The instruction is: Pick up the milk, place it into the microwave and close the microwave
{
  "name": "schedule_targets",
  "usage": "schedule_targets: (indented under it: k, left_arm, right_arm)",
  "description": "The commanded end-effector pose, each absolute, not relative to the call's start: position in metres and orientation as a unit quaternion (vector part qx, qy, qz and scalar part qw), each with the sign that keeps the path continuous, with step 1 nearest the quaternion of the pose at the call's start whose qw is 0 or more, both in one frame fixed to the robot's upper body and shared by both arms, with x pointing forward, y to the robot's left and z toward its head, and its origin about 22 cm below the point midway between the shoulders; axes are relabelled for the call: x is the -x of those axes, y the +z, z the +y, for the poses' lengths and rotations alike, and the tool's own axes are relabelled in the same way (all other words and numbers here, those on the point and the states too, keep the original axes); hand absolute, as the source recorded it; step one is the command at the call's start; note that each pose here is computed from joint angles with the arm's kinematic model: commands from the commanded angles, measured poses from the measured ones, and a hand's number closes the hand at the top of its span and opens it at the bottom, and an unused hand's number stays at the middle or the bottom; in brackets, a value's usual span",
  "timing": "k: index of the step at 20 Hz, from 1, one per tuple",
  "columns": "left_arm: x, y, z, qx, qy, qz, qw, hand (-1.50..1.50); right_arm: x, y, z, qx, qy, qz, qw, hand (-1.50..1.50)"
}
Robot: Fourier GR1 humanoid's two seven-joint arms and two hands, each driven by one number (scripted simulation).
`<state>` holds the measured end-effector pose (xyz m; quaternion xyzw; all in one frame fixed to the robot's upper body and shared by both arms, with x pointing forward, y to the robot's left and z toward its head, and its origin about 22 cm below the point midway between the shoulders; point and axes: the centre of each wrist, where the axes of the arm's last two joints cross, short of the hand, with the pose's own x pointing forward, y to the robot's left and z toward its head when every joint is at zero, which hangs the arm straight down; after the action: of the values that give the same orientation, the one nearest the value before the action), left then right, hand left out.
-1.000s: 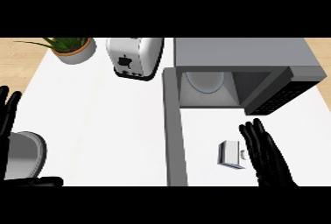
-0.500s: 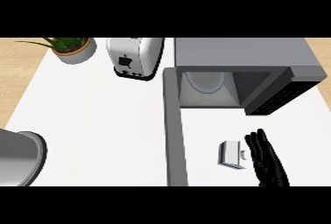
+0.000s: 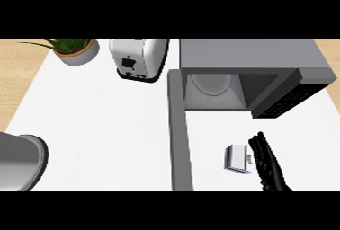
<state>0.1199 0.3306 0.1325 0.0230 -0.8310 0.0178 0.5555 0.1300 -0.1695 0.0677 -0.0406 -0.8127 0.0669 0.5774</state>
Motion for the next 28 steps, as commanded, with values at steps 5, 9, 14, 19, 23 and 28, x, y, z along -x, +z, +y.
schedule_targets:
  k: [5, 9, 14, 19, 23, 28]
  left_arm:
    - [-0.107, 0.139, 0.336, -0.018, 0.016, -0.828, 0.560, -1.50]
    - [-0.092, 0.131, 0.336, -0.022, 0.016, -0.829, 0.559, -1.50]
    - [-0.101, 0.140, 0.364, -0.018, 0.019, -0.832, 0.555, -1.50]
    - [-0.091, 0.131, 0.342, -0.009, 0.023, -0.831, 0.555, -1.50]
    - [-0.087, 0.145, 0.343, -0.024, 0.023, -0.833, 0.552, -1.50]
    - [-0.097, 0.135, 0.335, -0.019, 0.019, -0.831, 0.556, -1.50]
  right_arm:
    - [-0.152, -0.008, -0.189, 0.076, 0.039, -0.785, 0.613, -1.50]
    - [-0.134, -0.019, -0.198, 0.086, 0.029, -0.782, 0.616, -1.50]
    - [-0.157, -0.023, -0.229, 0.111, 0.024, -0.775, 0.622, -1.50]
    - [-0.168, -0.066, -0.244, 0.098, 0.020, -0.768, 0.632, -1.50]
    - [-0.172, -0.079, -0.258, 0.096, 0.022, -0.766, 0.635, -1.50]
    - [-0.157, -0.111, -0.248, 0.090, 0.034, -0.767, 0.634, -1.50]
